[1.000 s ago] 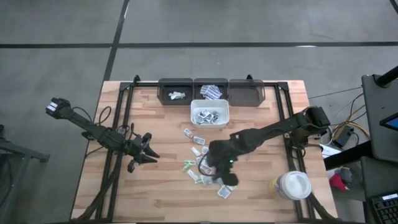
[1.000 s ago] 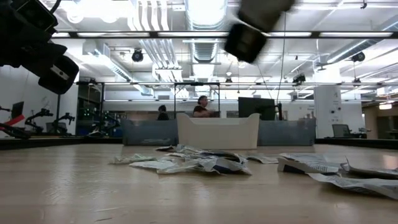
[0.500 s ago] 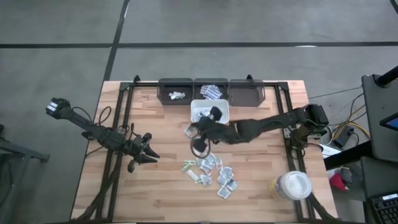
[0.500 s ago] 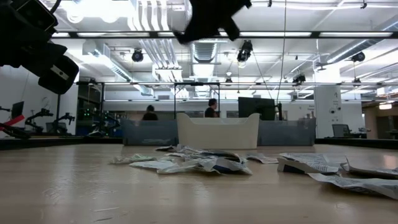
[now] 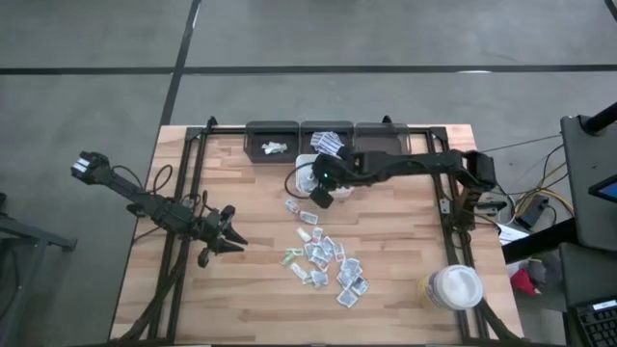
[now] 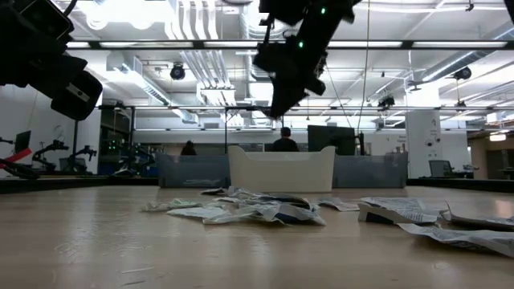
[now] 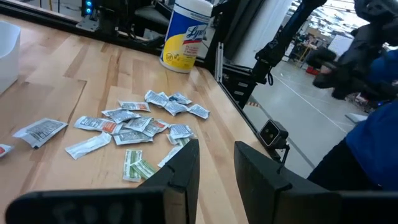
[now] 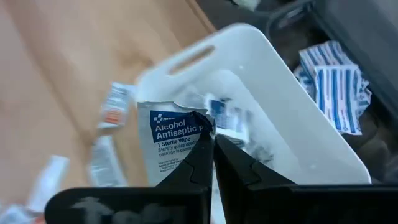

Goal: Pick & Place First Aid Supplies
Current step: Put the blue alcohol pad into the white bin

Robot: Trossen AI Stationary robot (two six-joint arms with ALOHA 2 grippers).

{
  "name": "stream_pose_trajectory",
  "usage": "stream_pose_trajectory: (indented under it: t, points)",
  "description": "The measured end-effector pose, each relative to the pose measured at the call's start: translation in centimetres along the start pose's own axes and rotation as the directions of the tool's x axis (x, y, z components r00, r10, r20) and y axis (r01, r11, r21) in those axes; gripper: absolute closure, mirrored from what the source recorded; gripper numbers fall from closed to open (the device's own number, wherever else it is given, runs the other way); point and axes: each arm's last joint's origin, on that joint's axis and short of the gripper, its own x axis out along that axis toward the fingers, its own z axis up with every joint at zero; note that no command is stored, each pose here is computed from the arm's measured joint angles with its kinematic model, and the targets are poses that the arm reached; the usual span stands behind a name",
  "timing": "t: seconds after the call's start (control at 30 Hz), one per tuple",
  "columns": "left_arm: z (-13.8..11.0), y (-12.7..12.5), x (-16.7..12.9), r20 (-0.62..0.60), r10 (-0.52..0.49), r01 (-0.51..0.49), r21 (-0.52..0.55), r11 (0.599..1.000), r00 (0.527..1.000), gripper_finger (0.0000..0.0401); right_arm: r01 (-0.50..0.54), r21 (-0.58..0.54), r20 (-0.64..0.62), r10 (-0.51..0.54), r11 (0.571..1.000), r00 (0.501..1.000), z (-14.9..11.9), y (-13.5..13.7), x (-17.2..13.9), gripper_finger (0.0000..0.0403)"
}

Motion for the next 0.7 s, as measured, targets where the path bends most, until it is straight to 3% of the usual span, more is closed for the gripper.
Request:
stream_pose_trajectory:
  t: [0.17, 0.3, 0.7]
  points:
    - [0.0, 0.0, 0.0, 0.0, 0.0, 0.0, 0.001, 1.0, 1.0, 0.0307, 0.022, -0.002, -0.082, -0.022, 1.0, 0.996, 0.0, -2.0, 2.2, 0.0394]
    - [0.0, 0.0, 0.0, -0.001, 0.0, 0.0, 0.004, 1.0, 1.0, 0.0307, -0.001, -0.087, -0.13, -0.01, 0.996, 0.991, -0.2, -2.9, 3.4, 0.0386]
    - [-0.1, 0.0, 0.0, -0.006, 0.002, -0.002, 0.035, 0.999, 1.0, 0.0307, -0.008, -0.085, -0.135, -0.003, 0.996, 0.991, 0.3, -4.5, 3.6, 0.0288]
